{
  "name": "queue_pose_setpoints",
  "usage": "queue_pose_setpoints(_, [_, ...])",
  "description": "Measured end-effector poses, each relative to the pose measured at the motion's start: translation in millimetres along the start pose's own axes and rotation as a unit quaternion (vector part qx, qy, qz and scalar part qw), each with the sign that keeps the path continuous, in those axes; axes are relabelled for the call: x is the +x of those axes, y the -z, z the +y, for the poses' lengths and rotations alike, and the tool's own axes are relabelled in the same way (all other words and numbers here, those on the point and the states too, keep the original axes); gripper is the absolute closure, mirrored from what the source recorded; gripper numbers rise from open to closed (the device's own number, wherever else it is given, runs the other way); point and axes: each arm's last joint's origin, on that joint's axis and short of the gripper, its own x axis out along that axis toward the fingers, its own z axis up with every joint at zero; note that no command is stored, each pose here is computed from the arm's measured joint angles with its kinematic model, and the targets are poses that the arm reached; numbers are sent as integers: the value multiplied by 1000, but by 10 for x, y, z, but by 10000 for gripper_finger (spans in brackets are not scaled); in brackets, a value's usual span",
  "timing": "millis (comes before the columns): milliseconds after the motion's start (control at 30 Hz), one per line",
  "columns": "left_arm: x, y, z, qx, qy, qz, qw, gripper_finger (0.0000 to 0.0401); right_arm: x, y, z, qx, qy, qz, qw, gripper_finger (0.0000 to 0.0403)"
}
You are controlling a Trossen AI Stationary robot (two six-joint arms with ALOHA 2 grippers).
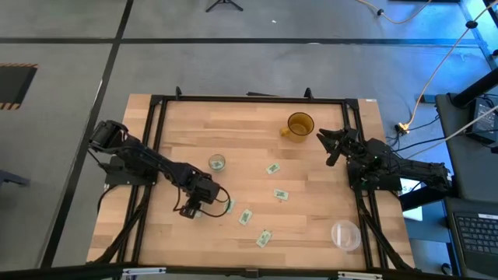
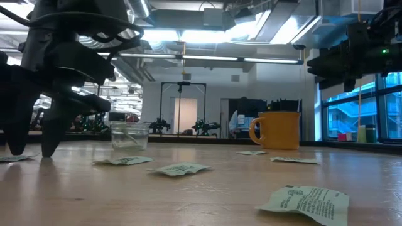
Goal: Pick and place Stevia / Truvia into bins
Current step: Put the stevia packet into the transparent container
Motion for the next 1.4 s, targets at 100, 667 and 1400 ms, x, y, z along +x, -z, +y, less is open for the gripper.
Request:
queue_pose_setpoints(100, [11,8,-52,12,-13,1,1000,261,0,0,0,0,0,0,1000,270])
queue_pose_setpoints(667, [46,34,-176,9,-33,2,999,292,0,0,0,9,0,0,1000,270])
queue_pose_setpoints(1400, [78,69,-162,5,-38,-6,999,336,0,0,0,9,0,0,1000,270])
